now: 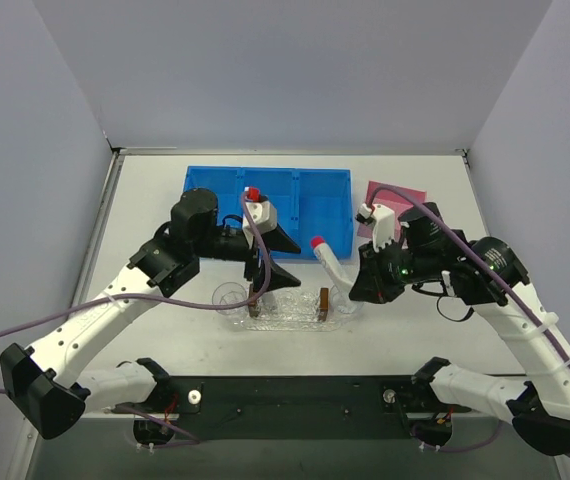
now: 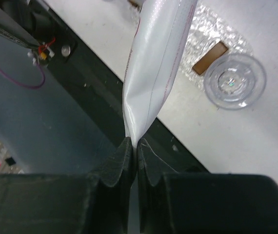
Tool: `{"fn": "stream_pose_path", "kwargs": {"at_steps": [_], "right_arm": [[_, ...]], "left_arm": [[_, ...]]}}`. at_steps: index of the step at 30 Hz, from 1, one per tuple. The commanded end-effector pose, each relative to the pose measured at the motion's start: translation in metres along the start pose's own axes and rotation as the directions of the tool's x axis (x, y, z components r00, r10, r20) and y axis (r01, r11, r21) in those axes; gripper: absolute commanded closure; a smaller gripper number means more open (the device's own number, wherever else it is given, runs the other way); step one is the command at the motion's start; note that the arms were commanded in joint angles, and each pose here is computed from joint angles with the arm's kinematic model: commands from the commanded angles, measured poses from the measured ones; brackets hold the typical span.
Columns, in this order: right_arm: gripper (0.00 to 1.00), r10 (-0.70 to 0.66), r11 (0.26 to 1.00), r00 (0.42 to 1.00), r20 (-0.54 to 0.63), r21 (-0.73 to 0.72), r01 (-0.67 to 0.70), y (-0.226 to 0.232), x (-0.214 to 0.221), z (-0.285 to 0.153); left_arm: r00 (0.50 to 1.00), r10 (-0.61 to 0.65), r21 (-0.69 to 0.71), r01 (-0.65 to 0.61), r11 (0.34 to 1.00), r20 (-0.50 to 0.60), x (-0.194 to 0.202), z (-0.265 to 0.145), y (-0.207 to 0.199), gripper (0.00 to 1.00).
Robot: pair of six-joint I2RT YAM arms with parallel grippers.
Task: Prepare toiletry sets of a toothbrush and toothpaste on the tray
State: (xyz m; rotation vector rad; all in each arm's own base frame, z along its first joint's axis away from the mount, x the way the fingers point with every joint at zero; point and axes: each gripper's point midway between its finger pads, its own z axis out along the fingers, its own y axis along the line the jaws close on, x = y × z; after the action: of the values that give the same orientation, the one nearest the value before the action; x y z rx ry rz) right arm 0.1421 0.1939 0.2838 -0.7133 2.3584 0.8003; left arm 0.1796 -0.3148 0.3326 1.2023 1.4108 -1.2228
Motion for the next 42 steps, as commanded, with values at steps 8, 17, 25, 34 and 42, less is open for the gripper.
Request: {"fn": "stream_pose_path", "kwargs": {"at_steps": [8, 17, 25, 34, 42], "right_arm": [[1.00, -0.032, 0.994, 0.924, -0.382, -0.111, -0.012, 0.031, 0.079, -0.025], [1.00, -0.081, 0.960, 0.891, -0.448, -0.274, -0.050, 0.064, 0.086, -0.028], [1.00, -0.109, 0.928, 0.887, -0.448, -0.366, -0.070, 0.079, 0.086, -0.026], [1.00, -0.111, 0.907, 0.879, -0.464, -0.409, -0.102, 0.088, 0.092, -0.025], [1.00, -0.124, 0.911, 0.879, -0.460, -0.405, -0.084, 0.086, 0.096, -0.023]], "left_arm": [[0.991, -0.052, 0.318, 0.090, 0.944, -0.126, 0.048, 0.014, -0.070, 0.17], [0.973, -0.105, 0.439, 0.188, 0.878, -0.207, 0.073, 0.035, -0.098, 0.18], [0.951, -0.163, 0.513, 0.281, 0.811, -0.262, 0.090, 0.045, -0.119, 0.17], [0.964, -0.172, 0.481, 0.252, 0.840, -0.204, 0.087, 0.056, -0.110, 0.17], [0.962, -0.196, 0.485, 0.266, 0.833, -0.191, 0.086, 0.057, -0.112, 0.18]]}}
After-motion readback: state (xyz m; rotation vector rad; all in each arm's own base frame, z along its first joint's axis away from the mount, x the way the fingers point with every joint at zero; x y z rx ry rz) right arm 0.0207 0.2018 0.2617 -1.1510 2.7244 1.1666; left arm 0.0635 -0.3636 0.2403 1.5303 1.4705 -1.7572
